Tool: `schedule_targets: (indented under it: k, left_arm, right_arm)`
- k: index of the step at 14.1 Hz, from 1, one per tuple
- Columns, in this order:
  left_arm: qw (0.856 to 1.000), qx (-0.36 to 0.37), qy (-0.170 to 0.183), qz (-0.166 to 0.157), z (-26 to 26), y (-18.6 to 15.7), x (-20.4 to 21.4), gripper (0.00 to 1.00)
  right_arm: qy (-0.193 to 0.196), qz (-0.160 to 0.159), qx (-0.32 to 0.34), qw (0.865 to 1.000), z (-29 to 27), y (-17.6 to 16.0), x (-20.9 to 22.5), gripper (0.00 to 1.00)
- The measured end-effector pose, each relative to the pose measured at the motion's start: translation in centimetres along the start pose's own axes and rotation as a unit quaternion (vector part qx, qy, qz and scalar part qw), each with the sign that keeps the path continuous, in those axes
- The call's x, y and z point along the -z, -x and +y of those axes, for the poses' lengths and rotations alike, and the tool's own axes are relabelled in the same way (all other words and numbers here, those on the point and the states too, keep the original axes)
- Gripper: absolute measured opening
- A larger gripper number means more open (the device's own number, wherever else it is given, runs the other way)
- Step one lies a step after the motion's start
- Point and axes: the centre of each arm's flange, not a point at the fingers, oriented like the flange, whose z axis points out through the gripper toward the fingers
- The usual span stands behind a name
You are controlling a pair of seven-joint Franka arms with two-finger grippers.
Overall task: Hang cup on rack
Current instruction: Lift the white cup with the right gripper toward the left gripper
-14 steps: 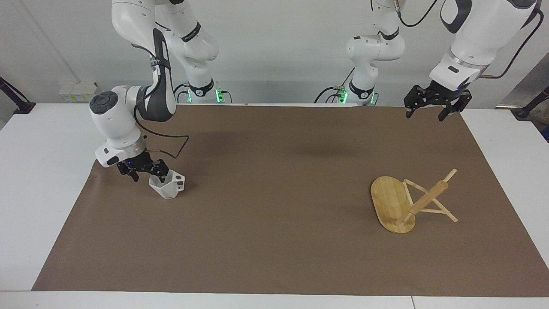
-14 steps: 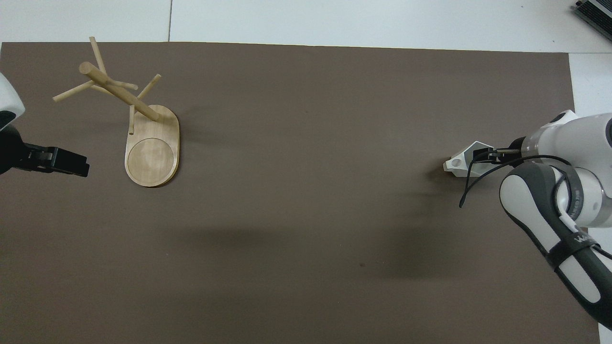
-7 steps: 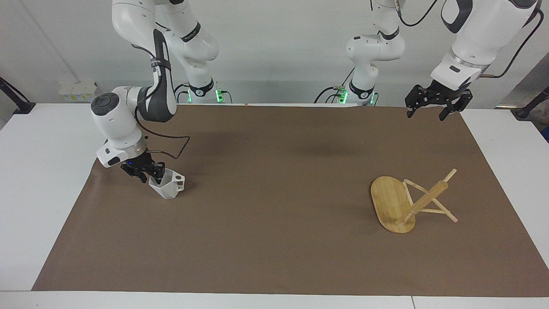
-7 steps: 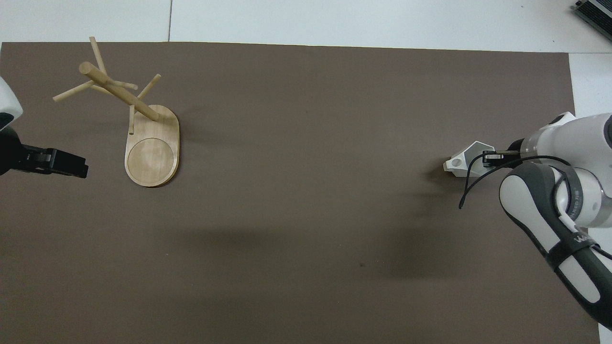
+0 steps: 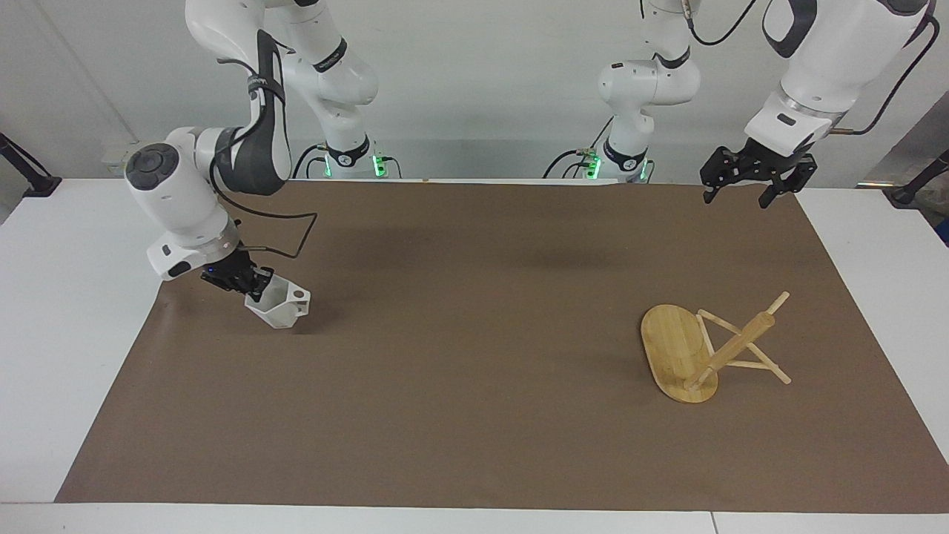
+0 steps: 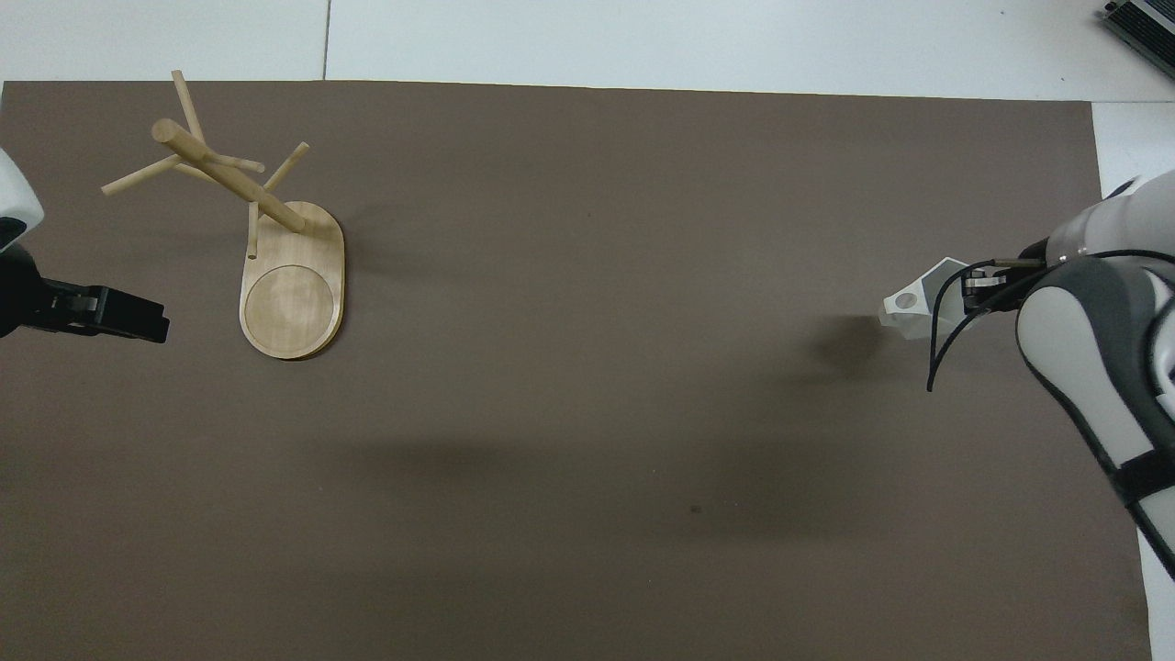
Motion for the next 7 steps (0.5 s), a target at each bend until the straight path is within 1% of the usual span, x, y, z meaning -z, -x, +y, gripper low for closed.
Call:
schedule_targets:
  k: [2,4,6,7]
  left_arm:
    - [1.0,0.0,0.0,0.0,0.0,0.0,0.0,1.0]
    - [1.0,0.0,0.0,0.0,0.0,0.0,0.0,1.0]
    - [1.0,0.0,0.0,0.0,0.0,0.0,0.0,1.0]
    - [1.0,0.001,0.0,0.0,-0.1,0.0,0.0,1.0]
  right_arm:
    - [-0.058,-0.011,-0.005,0.998,-1.9,0.4,5.5,0.07]
    - [-0.121,-0.015,0.01,0.992,-5.0,1.4,10.4,0.07]
    - [-0.188,-0.011,0.033,0.982,-8.5,2.4,13.9,0.07]
    - [-0.231,-0.013,0.041,0.972,-10.2,2.8,14.9,0.07]
